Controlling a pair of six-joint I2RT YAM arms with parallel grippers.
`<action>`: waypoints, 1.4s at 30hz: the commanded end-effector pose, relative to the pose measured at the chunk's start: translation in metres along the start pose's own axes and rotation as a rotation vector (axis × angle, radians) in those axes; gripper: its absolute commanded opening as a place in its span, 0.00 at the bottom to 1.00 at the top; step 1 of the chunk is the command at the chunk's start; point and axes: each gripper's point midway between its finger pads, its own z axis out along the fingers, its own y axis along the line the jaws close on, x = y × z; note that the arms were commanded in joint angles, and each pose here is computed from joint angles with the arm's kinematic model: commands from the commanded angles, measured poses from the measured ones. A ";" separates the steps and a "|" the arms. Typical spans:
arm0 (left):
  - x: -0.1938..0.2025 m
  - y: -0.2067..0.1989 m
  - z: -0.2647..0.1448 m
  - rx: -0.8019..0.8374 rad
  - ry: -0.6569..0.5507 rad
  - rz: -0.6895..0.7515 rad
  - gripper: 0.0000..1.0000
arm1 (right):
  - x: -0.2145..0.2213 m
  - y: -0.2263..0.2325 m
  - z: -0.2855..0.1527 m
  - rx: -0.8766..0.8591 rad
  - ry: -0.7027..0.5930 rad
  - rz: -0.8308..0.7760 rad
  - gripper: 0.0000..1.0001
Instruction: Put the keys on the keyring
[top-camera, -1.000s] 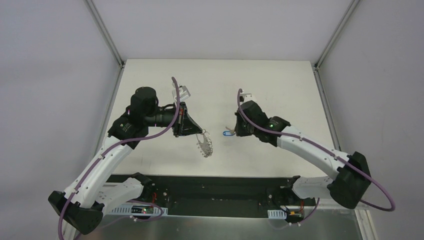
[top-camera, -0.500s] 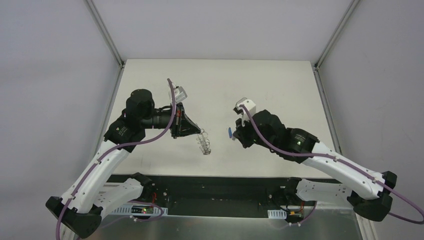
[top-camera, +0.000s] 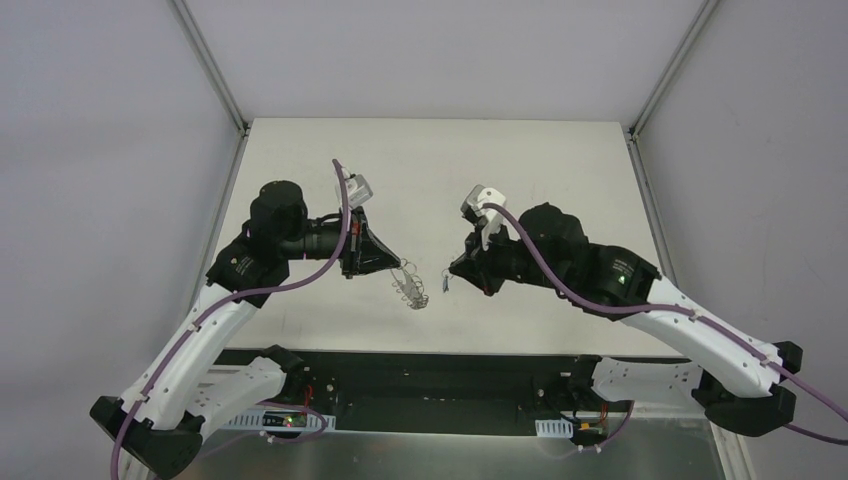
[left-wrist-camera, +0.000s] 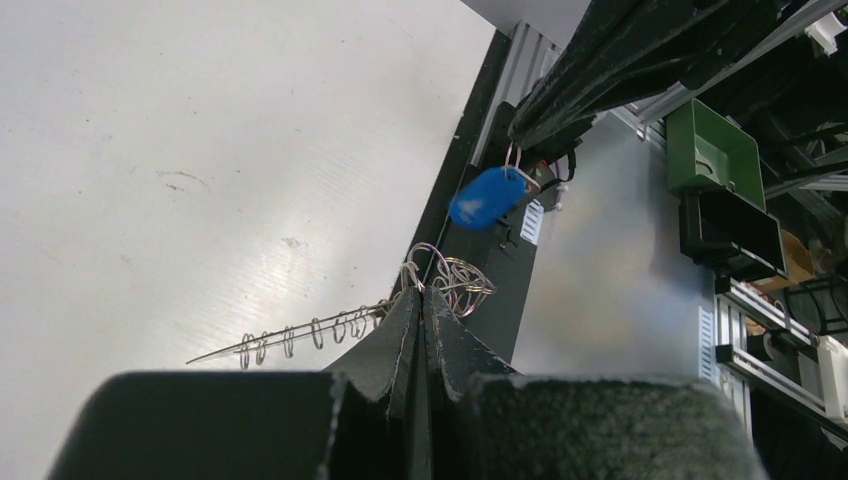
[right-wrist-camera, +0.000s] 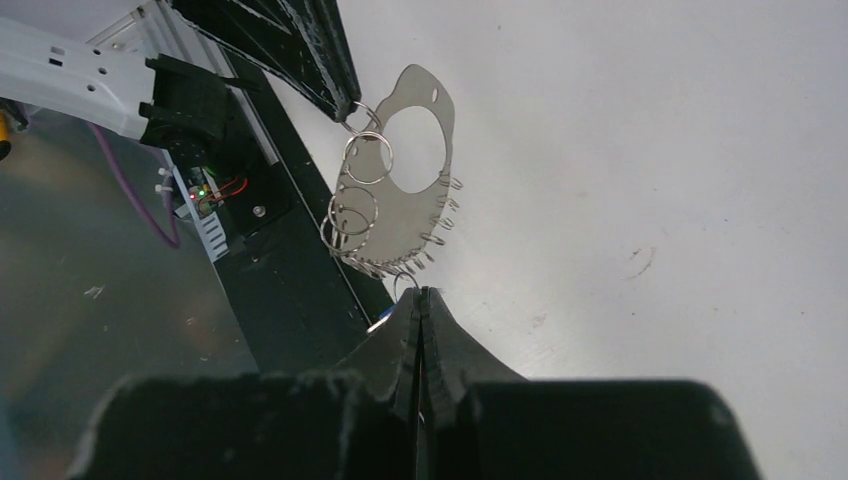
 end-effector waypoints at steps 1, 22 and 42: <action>-0.015 -0.003 -0.004 -0.007 -0.065 0.073 0.00 | -0.027 0.022 0.004 -0.102 -0.052 0.021 0.00; -0.015 -0.013 -0.006 0.058 -0.117 0.179 0.00 | -0.061 0.028 0.033 -0.118 -0.020 0.002 0.00; -0.012 -0.030 -0.012 0.131 -0.122 0.215 0.00 | -0.055 0.037 0.041 -0.201 0.036 -0.013 0.00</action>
